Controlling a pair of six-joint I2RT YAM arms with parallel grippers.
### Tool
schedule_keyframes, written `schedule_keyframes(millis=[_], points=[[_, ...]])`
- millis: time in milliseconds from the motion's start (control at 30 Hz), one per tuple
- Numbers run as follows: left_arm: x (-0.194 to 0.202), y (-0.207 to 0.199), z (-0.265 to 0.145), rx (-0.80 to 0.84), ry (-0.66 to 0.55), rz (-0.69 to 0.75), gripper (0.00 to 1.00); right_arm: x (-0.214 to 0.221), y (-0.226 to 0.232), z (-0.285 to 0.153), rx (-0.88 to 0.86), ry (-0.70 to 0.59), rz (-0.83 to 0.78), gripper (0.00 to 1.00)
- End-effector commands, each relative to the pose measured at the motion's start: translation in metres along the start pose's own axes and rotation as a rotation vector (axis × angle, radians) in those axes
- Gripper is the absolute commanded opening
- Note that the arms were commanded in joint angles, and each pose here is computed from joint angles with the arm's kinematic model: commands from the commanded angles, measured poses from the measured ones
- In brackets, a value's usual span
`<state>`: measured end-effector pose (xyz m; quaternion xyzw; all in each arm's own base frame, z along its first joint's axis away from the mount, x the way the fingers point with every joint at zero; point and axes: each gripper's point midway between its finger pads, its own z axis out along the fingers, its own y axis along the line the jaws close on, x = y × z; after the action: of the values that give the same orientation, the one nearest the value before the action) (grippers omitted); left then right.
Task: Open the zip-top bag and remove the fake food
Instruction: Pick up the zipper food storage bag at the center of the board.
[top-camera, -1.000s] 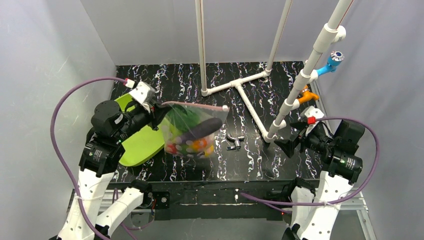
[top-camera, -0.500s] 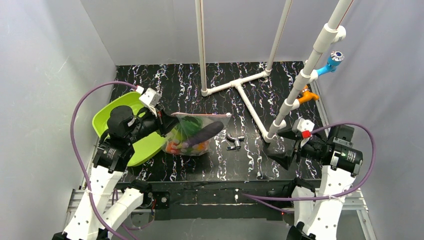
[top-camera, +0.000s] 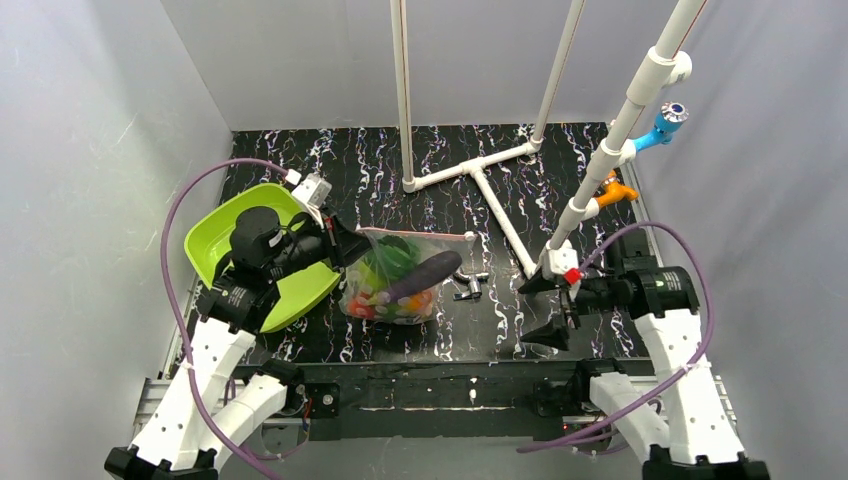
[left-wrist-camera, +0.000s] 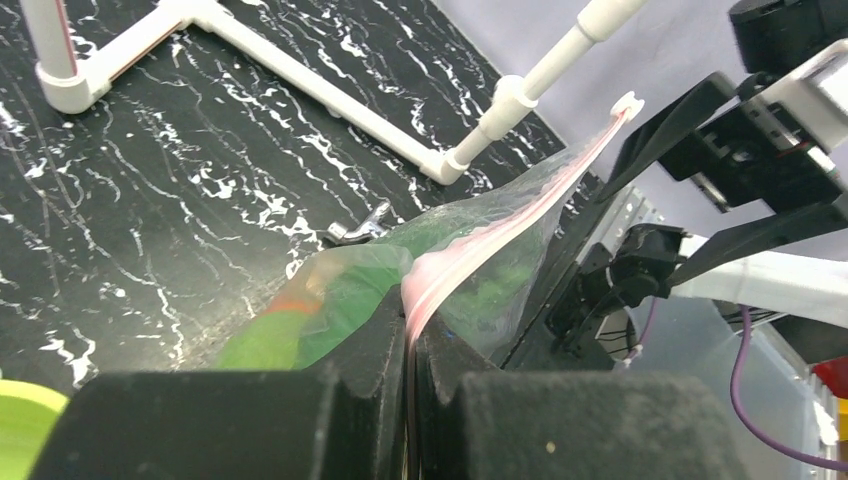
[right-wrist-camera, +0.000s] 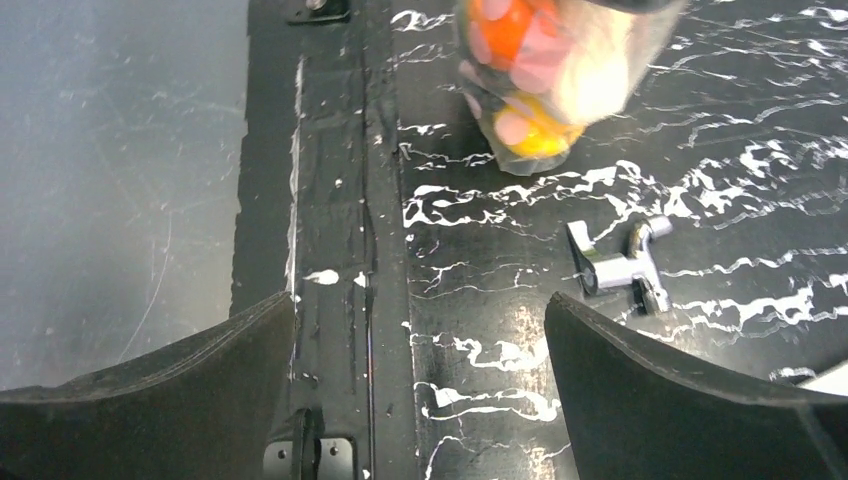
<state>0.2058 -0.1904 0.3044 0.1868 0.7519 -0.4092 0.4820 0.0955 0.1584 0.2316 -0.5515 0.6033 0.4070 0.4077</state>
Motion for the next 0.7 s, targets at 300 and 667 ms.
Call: schedule_keyframes(millis=[300, 667], points=[[-0.011, -0.027, 0.011, 0.143, -0.095, -0.065, 0.0, -0.088, -0.059, 0.02, 0.102, 0.043, -0.068, 1.0], [-0.002, -0.03, 0.004, 0.174, -0.178, -0.145, 0.0, -0.109, -0.066, 0.053, -0.058, -0.067, 0.071, 1.0]])
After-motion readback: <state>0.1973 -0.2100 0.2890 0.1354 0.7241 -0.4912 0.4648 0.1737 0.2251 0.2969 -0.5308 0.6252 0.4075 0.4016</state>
